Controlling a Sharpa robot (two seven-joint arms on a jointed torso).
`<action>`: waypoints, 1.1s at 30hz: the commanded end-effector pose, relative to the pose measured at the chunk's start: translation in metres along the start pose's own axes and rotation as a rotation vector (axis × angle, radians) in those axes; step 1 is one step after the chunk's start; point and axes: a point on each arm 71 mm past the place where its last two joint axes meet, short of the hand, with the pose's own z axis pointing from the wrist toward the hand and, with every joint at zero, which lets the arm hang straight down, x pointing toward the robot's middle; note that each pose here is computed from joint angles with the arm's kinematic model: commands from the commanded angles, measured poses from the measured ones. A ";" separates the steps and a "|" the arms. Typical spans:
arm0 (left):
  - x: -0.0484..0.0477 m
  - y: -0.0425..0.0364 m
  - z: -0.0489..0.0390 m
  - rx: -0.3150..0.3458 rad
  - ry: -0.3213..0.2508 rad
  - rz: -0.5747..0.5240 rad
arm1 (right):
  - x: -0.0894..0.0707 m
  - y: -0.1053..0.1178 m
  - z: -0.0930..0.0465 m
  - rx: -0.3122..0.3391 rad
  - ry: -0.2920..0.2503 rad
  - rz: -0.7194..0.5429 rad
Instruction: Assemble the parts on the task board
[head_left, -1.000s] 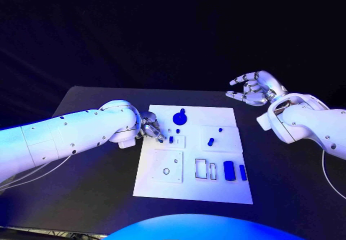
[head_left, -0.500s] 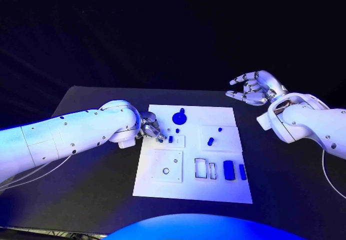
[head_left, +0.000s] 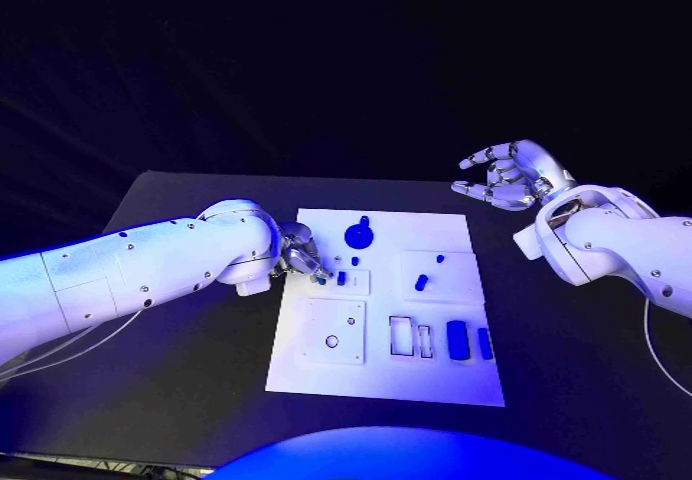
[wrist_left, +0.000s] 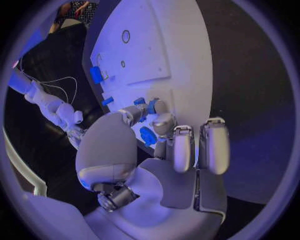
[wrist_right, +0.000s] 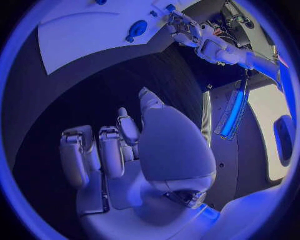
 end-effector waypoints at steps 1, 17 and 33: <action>0.0010 -0.0007 0.0001 0.004 0.009 0.008 | 0.001 0.001 0.000 -0.014 0.006 -0.004; 0.0014 0.0004 -0.0013 0.003 0.014 0.015 | 0.001 0.001 0.001 -0.015 0.007 -0.004; 0.0019 -0.0007 -0.0009 0.006 0.018 0.007 | 0.001 0.002 0.001 -0.016 0.007 -0.004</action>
